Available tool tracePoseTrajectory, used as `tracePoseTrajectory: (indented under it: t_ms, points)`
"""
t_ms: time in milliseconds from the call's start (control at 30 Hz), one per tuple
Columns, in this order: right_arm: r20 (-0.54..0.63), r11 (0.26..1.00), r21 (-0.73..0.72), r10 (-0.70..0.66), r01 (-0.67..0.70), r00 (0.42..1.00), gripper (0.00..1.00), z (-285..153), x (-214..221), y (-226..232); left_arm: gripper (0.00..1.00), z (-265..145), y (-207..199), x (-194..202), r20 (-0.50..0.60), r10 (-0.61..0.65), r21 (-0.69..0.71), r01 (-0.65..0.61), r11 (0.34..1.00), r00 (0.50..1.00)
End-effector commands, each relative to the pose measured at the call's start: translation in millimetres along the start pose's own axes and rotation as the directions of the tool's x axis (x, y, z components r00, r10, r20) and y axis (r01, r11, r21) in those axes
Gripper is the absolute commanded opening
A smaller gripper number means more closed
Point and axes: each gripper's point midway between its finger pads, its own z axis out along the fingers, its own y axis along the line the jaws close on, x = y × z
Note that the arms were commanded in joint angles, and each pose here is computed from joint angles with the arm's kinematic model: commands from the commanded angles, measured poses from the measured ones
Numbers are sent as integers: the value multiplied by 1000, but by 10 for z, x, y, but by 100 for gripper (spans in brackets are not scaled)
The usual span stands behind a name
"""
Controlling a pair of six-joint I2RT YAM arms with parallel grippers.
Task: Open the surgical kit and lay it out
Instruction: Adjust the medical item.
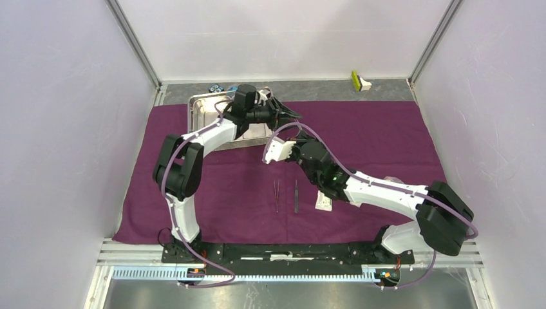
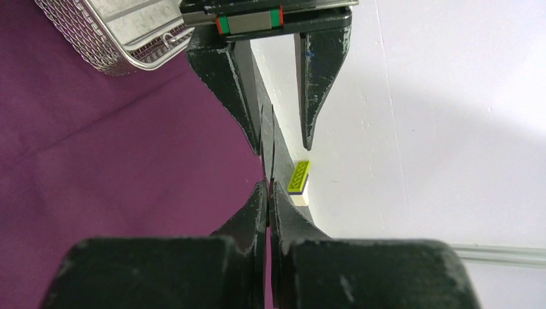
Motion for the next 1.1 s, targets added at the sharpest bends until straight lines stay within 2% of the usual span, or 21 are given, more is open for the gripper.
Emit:
tracePoseTrajectory:
  t_ms: [0, 300, 567, 633, 700, 867, 933, 1000, 1067]
  points:
    - [2, 998, 60, -14, 14, 1000, 0, -16, -67, -68, 40, 32, -103, 67, -38, -8, 43, 10, 999, 999]
    - [-2, 998, 56, -33, 33, 999, 0, -3, -88, -13, 29, 64, -80, 84, -51, -7, 43, 9, 999, 999]
    - [6, 999, 45, -23, 23, 1000, 7, -2, -108, 15, 5, 66, -82, 97, -50, 21, 46, -19, 999, 999]
    - [7, 999, 37, -17, 17, 1000, 10, 6, -117, 31, 3, 62, -101, 99, -45, 43, 51, -40, 998, 998]
    - [11, 1000, 30, -3, 3, 1000, 17, 10, -127, 33, 2, 55, -112, 92, -38, 64, 54, -62, 997, 997]
    - [38, 999, -28, 40, -39, 999, 41, 0, -188, 106, 2, 25, -103, 59, -24, 128, 36, -127, 991, 991]
    - [53, 996, -65, 67, -64, 996, 58, -26, -195, 152, 2, -3, -92, 12, -13, 165, 28, -164, 986, 986]
    - [67, 989, -110, 108, -100, 992, 69, -55, -176, 181, 2, -47, -76, -50, 2, 205, 18, -205, 979, 979]
    - [79, 977, -152, 160, -147, 984, 76, -95, -146, 165, 2, -102, -41, -110, 15, 254, 0, -254, 967, 967]
